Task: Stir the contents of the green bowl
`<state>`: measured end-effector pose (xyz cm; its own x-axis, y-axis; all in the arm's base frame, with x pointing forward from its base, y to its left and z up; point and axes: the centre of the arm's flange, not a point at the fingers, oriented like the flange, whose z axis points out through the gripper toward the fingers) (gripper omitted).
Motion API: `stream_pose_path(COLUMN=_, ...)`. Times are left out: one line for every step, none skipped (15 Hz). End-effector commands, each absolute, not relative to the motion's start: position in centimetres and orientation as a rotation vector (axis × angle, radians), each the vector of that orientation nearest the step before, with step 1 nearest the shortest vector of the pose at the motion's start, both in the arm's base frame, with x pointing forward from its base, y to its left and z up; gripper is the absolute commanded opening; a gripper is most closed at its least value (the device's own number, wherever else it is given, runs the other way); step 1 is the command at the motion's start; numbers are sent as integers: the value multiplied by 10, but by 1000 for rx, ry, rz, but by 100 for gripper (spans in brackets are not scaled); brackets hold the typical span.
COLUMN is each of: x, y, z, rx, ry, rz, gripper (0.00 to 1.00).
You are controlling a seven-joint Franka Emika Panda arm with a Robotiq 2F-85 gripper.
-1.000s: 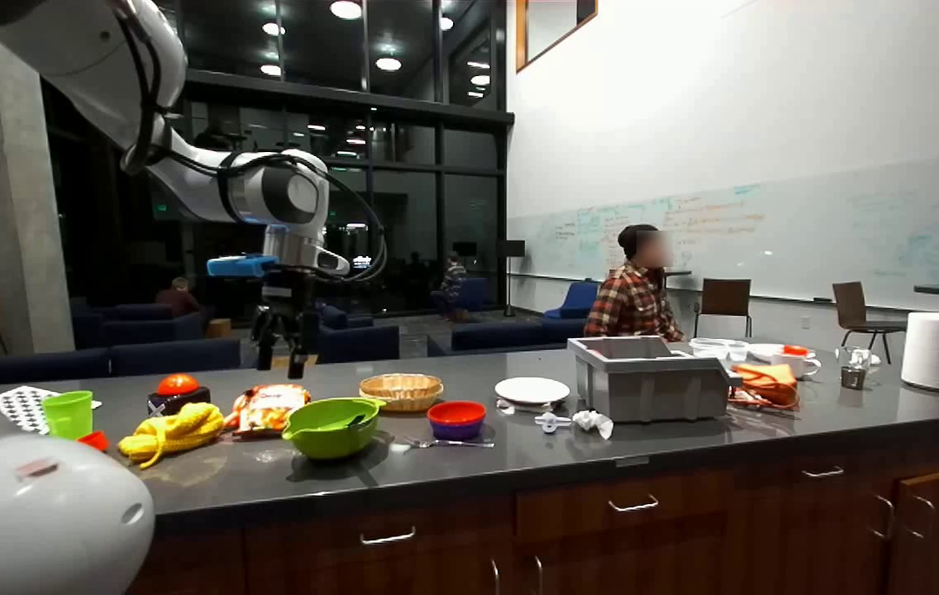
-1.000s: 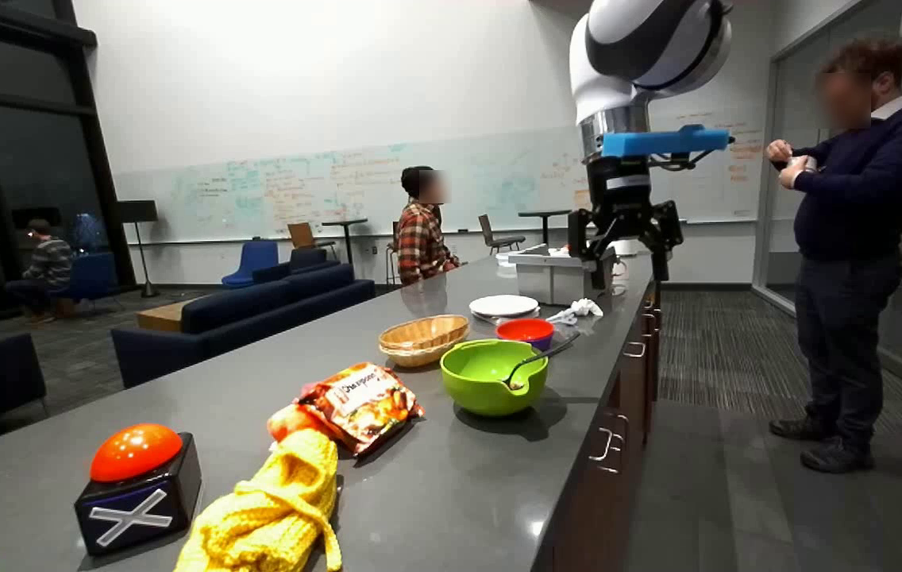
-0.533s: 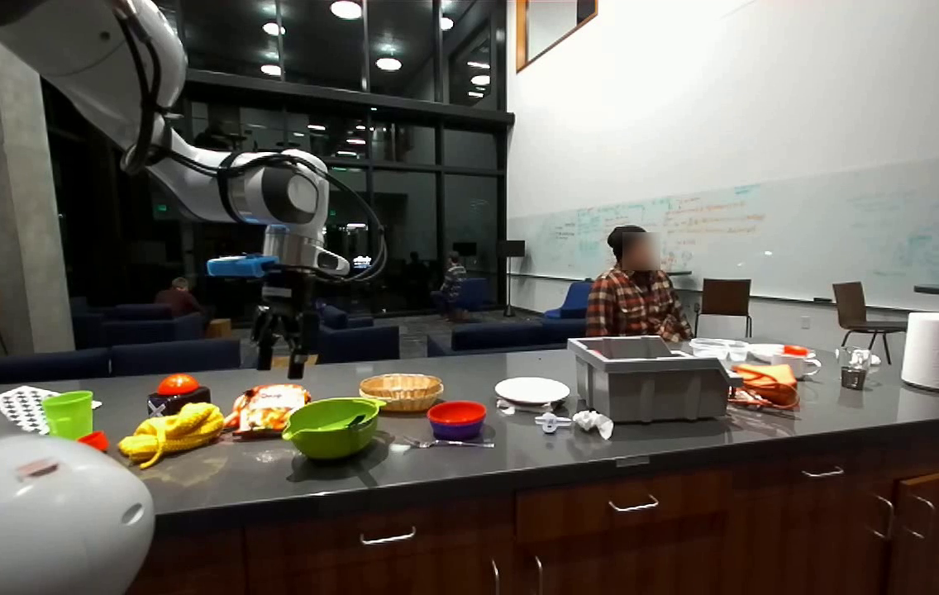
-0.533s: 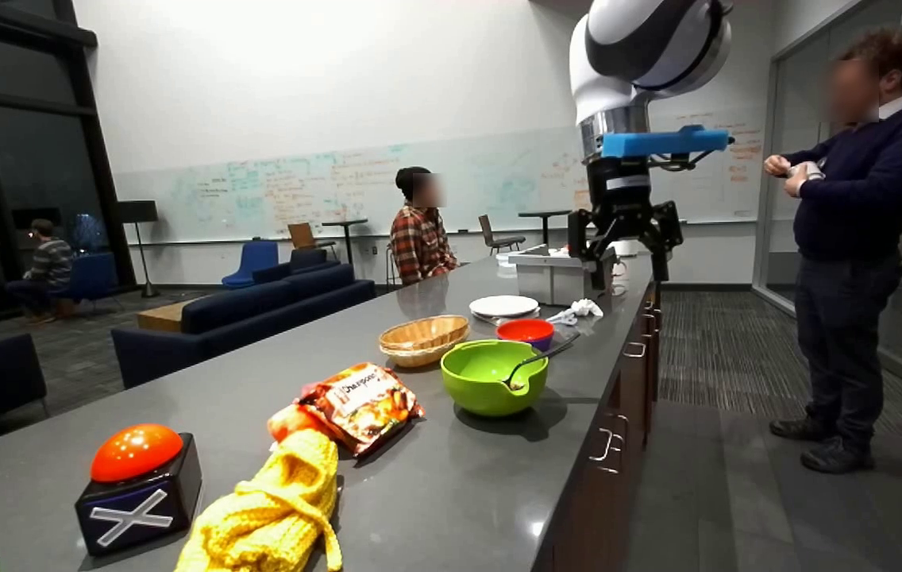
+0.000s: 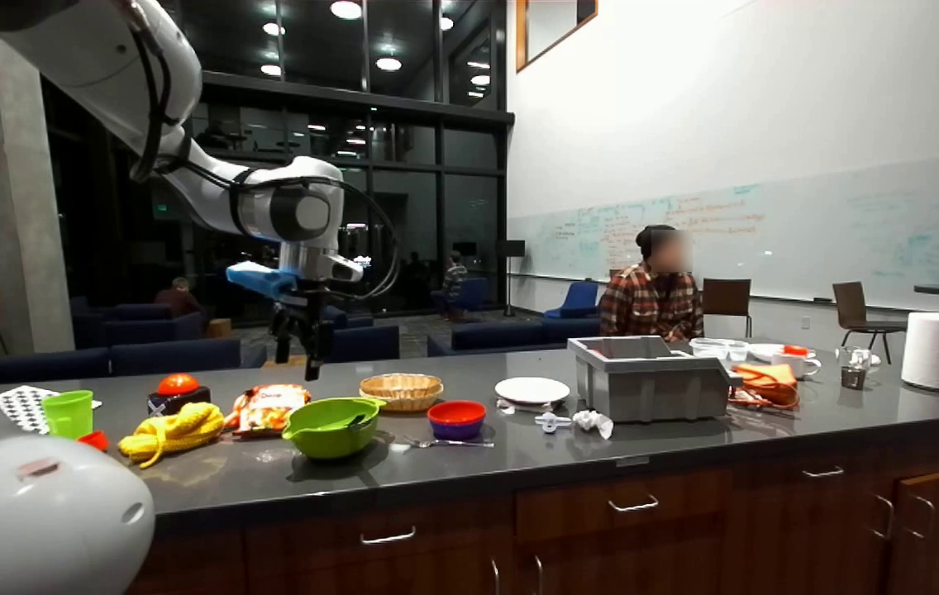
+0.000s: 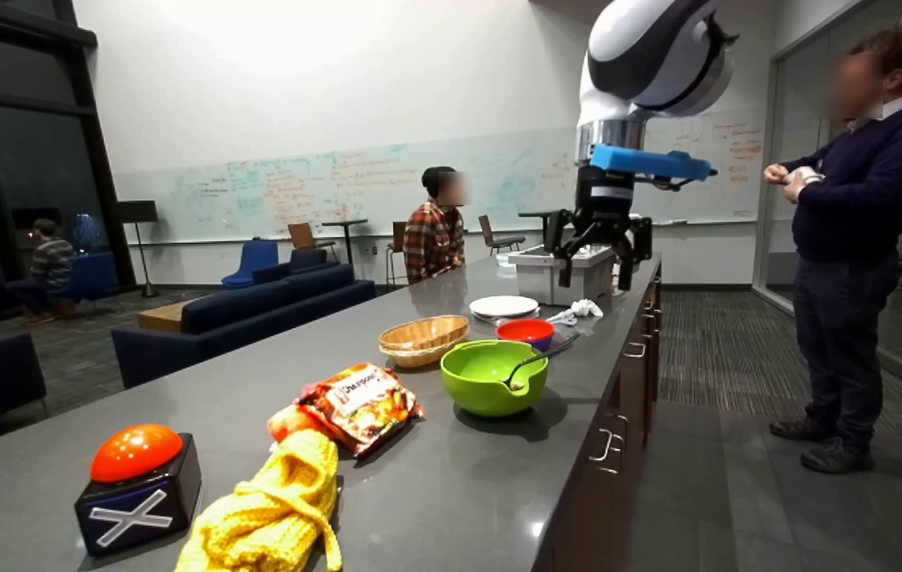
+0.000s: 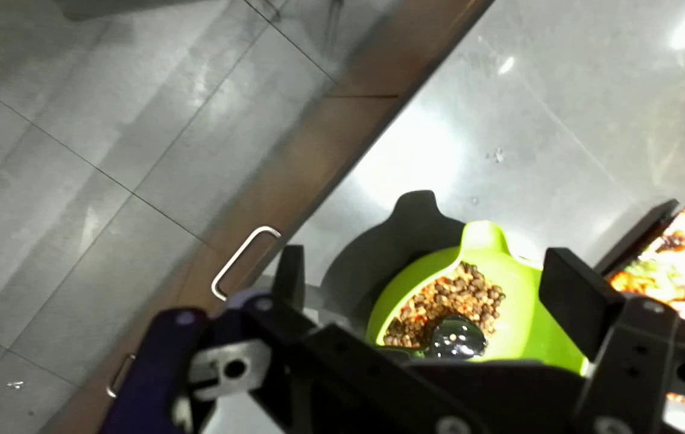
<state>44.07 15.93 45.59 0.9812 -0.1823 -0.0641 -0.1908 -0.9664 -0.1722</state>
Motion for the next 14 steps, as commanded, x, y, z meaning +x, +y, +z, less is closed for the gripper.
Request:
stream_pose_path(x=460, y=148, z=432, rx=-2855, ry=255, rz=-25, gripper=100)
stream_pose_path(x=463, y=145, z=427, rx=-2845, ry=252, rz=-39, gripper=100)
stream_pose_path(x=468, y=142, z=421, rx=-2839, ry=249, rz=-51, gripper=100)
stream_pose_path(x=472, y=140, z=415, rx=-2830, ry=243, rz=-56, gripper=100)
stream_pose_path(x=476, y=138, z=410, rx=-2825, ry=235, rz=-61, gripper=100)
stream_pose_path(x=479, y=137, z=405, rx=-2819, ry=231, rz=-62, gripper=100)
stream_pose_path(x=482, y=135, z=401, rx=-2818, ry=226, rz=-60, gripper=100)
stream_pose_path(x=485, y=134, z=396, rx=-2818, ry=218, rz=-56, gripper=100)
stream_pose_path(x=488, y=133, z=393, rx=-2821, ry=205, rz=-48, gripper=100)
stream_pose_path(x=490, y=132, z=390, rx=-2821, ry=188, rz=-36, gripper=100)
stream_pose_path(x=493, y=130, z=388, rx=-2837, ry=166, rz=-36, gripper=100)
stream_pose_path(x=494, y=129, z=387, rx=-2844, ry=141, rz=-34, gripper=100)
stream_pose_path(x=495, y=128, z=387, rx=-2855, ry=109, rz=-36, gripper=100)
stream_pose_path(x=496, y=128, z=388, rx=-2869, ry=73, rz=-47, gripper=100)
